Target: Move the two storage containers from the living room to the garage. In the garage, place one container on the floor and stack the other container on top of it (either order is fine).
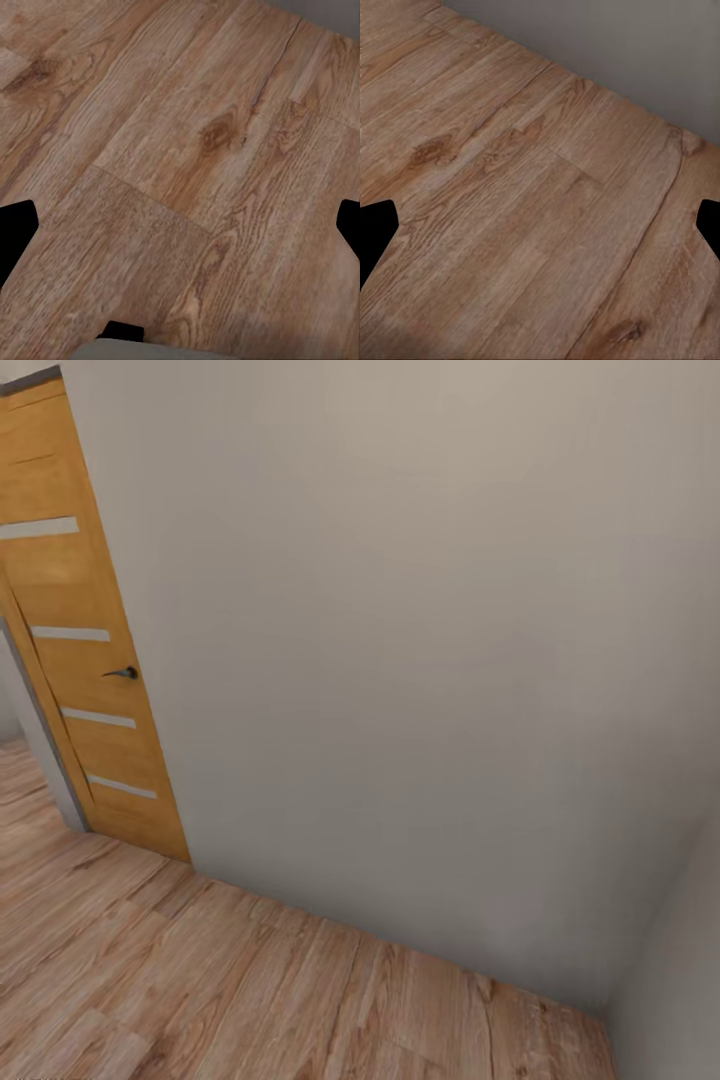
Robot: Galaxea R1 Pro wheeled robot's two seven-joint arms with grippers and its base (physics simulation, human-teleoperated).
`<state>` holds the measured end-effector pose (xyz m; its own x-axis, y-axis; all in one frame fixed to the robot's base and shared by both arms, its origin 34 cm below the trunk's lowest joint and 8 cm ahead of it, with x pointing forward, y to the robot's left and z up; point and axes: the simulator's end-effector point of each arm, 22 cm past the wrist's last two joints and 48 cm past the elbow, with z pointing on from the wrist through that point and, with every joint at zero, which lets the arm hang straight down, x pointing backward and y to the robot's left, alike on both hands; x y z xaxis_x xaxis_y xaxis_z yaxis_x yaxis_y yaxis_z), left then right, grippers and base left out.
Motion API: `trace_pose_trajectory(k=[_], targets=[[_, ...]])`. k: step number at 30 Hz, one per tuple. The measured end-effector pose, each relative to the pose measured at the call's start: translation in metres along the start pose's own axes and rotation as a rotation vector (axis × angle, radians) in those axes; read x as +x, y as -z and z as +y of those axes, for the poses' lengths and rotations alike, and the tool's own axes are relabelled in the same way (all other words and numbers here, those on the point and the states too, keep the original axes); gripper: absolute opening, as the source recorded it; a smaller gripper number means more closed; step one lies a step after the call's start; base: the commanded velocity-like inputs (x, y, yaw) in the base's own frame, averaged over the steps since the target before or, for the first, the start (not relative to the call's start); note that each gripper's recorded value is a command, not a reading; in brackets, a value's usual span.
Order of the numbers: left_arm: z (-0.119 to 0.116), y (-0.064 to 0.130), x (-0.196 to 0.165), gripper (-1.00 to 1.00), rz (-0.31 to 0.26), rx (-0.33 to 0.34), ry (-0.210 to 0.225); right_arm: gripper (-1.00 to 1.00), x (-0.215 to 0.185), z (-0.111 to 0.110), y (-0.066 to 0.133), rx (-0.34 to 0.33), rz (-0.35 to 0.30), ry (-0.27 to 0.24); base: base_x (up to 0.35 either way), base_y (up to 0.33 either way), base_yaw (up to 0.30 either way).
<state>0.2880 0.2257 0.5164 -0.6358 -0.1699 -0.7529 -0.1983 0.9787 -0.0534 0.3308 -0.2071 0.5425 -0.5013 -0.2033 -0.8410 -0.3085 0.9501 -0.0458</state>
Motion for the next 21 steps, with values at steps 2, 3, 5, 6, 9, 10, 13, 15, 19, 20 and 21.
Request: trace_pose_trajectory(k=[2,3,5,6,9,10,13,15,19,20,21], targets=[[-0.0002,0.0000,0.0000,1.00,0.000,0.000,0.000,1.00,0.0000,0.0000,-0.0001,0.000,0.000,0.000,0.041,0.000,0.223],[-0.0003,0.0000,0.0000,1.00,0.000,0.000,0.000,1.00,0.0000,0.0000,-0.0001,0.000,0.000,0.000,0.016,0.000,0.245],[-0.0006,0.0000,0.0000,1.00,0.000,0.001,0.001,1.00,-0.0001,-0.0001,-0.0002,0.000,0.000,0.000,0.007,0.000,0.254],[-0.0007,0.0000,-0.0001,1.00,-0.001,0.001,0.001,1.00,0.0000,-0.0001,-0.0002,0.000,0.000,0.000,0.001,0.000,0.259],[-0.0005,0.0000,-0.0002,1.00,-0.001,0.000,0.001,1.00,0.0000,0.0000,-0.0001,0.000,0.000,0.000,0.000,0.000,0.260],[-0.0004,0.0000,-0.0002,1.00,-0.001,0.000,0.001,1.00,0.0000,-0.0001,-0.0001,0.000,0.000,0.000,0.000,0.000,0.259],[-0.0003,0.0000,-0.0002,1.00,-0.001,0.000,0.000,1.00,0.0000,-0.0001,-0.0001,0.000,0.000,0.000,0.043,0.002,0.260],[-0.0003,0.0001,-0.0002,1.00,-0.001,0.000,0.001,1.00,0.0000,-0.0001,0.0000,0.000,0.000,0.000,0.181,0.020,0.260],[0.0004,0.0001,-0.0004,1.00,-0.002,0.000,0.000,1.00,-0.0001,-0.0002,0.0001,0.001,0.000,0.000,0.266,0.009,0.260],[0.0005,0.0001,-0.0004,1.00,-0.002,-0.001,0.000,1.00,-0.0001,-0.0002,0.0001,0.001,0.000,0.000,0.299,0.003,0.260],[0.0007,0.0001,-0.0004,1.00,-0.002,-0.001,0.000,1.00,-0.0001,-0.0003,0.0001,0.001,0.000,0.000,0.305,0.002,0.260]])
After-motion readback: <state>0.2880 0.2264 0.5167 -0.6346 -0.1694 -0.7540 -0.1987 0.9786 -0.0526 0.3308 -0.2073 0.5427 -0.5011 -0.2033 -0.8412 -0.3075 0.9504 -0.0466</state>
